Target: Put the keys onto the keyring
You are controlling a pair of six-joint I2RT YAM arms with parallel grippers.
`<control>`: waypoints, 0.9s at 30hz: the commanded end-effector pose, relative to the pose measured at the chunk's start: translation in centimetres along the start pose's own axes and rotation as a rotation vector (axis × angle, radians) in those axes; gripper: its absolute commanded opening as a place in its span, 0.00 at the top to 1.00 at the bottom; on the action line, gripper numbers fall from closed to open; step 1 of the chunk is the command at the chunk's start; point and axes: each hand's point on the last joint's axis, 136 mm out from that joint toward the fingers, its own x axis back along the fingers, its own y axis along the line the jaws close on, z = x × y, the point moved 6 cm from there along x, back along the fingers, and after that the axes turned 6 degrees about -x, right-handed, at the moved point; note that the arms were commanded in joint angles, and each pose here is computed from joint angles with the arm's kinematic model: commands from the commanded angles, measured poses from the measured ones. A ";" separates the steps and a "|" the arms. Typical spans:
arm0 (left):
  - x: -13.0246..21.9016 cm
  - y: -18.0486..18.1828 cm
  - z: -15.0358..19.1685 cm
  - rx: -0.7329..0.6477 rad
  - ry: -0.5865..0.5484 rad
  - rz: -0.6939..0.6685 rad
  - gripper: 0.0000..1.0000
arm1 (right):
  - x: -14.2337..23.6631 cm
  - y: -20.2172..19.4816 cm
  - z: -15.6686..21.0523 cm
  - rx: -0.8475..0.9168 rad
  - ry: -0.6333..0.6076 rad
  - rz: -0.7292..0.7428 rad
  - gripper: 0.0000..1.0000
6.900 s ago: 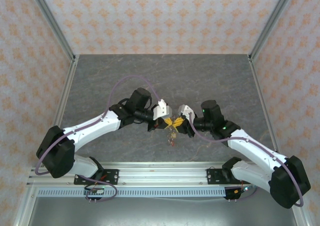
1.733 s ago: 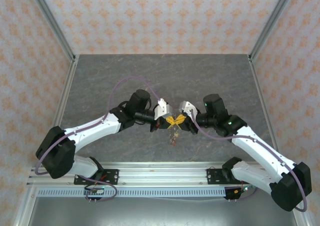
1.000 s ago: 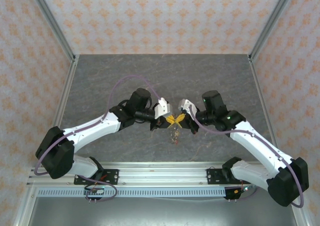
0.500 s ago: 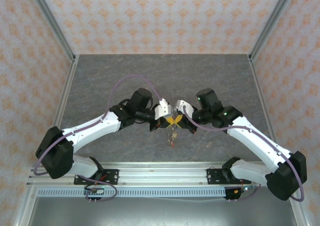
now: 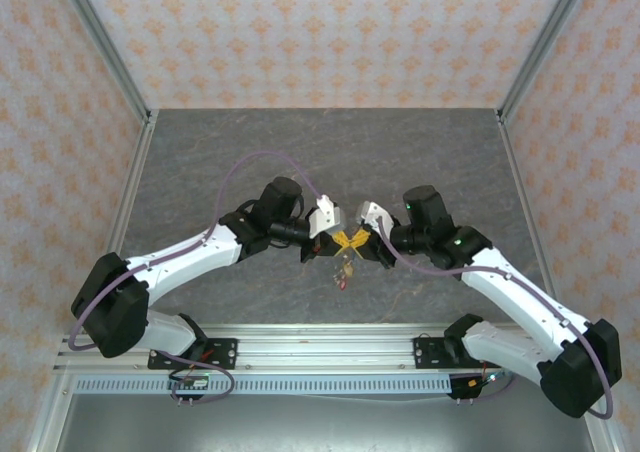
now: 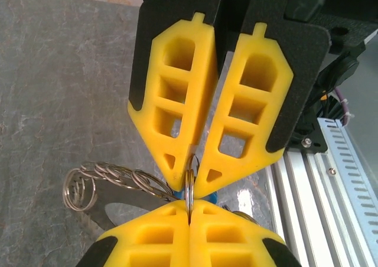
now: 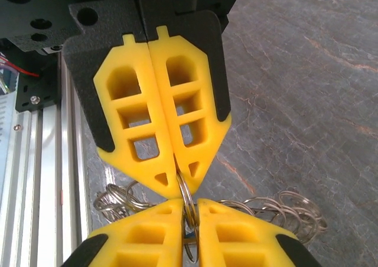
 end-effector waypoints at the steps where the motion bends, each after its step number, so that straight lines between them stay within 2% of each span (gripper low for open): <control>1: 1.1 -0.2 -2.5 -0.058 -0.127 0.021 1.00 | 0.2 0.2 -0.7 -0.010 -0.096 -0.053 0.86; 7: 1.2 -0.4 -2.6 -0.055 -0.146 0.038 1.00 | -0.1 0.1 -0.8 -0.028 -0.160 -0.083 0.87; 16: 1.5 -0.4 -2.3 -0.045 -0.146 0.042 1.00 | -0.1 -0.2 -0.6 -0.027 -0.166 -0.063 0.97; 19: 1.4 -0.3 -1.9 -0.039 -0.114 0.035 0.99 | 0.0 -0.2 -0.6 -0.019 -0.143 -0.059 0.98; 21: 1.3 -0.3 -1.4 -0.041 -0.067 0.028 0.94 | 0.1 -0.4 -0.8 -0.019 -0.113 -0.049 0.99; 27: 1.2 0.1 -0.6 -0.067 0.026 -0.031 0.86 | 0.3 -0.2 -1.0 0.020 0.034 -0.045 1.00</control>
